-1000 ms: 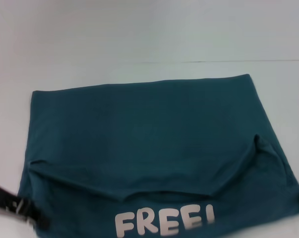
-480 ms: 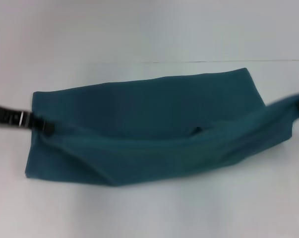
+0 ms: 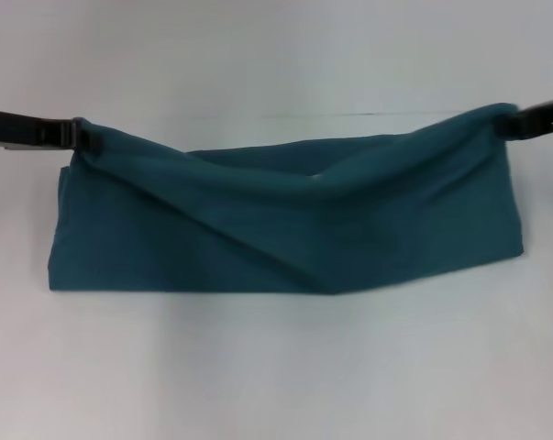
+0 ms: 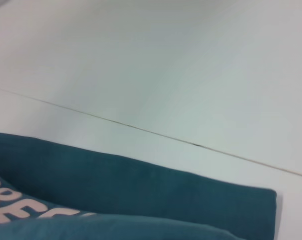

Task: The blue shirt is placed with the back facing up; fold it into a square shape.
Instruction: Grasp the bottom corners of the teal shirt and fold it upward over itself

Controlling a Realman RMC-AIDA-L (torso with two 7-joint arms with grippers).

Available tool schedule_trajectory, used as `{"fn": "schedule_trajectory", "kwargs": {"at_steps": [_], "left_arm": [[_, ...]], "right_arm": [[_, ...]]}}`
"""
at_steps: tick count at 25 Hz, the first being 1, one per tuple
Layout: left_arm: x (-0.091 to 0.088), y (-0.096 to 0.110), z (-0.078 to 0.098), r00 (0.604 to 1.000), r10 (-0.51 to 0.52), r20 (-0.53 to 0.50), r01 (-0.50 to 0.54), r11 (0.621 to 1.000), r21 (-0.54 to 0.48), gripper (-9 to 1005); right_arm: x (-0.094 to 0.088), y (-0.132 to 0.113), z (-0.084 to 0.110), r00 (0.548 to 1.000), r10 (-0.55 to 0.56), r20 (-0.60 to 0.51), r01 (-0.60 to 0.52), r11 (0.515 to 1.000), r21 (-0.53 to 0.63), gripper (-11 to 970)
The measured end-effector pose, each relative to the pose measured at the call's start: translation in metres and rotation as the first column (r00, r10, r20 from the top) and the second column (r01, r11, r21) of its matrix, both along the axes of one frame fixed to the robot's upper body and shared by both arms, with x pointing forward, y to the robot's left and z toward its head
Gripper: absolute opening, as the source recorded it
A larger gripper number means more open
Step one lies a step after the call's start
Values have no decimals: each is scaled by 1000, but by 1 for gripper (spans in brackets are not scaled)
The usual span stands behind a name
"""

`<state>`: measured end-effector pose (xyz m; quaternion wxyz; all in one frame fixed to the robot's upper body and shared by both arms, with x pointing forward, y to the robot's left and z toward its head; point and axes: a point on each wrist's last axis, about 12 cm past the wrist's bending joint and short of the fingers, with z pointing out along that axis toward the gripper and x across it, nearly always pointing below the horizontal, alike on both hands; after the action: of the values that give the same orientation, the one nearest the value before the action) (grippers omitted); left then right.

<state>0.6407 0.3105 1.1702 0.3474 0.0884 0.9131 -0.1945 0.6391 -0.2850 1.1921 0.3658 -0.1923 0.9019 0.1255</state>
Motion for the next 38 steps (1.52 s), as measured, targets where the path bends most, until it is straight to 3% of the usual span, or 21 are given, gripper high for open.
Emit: {"fn": "schedule_trajectory", "kwargs": {"at_steps": [4,11,27,33,38], "left_arm": [[9,1,-6,999,44,28,-45,999,30,141],[16,9,-5,994,110,26,-111,991,69,147],[23,2,-30,977,206,58,-209,976,59,173],[24,12,-32,950,295,101,-300,953,41,183],[24,15,-34,944,313,104,-318,947,37,226]], "right_arm": [[17,20,-19,1000,1,3,0,999,-54,74],[32,31,-27,998,-25,54,30,996,-84,74],[44,40,-51,988,-105,113,113,991,-68,75],[48,44,-54,981,-135,137,142,989,-43,75],[51,48,-54,979,-140,147,147,988,-39,232]]}}
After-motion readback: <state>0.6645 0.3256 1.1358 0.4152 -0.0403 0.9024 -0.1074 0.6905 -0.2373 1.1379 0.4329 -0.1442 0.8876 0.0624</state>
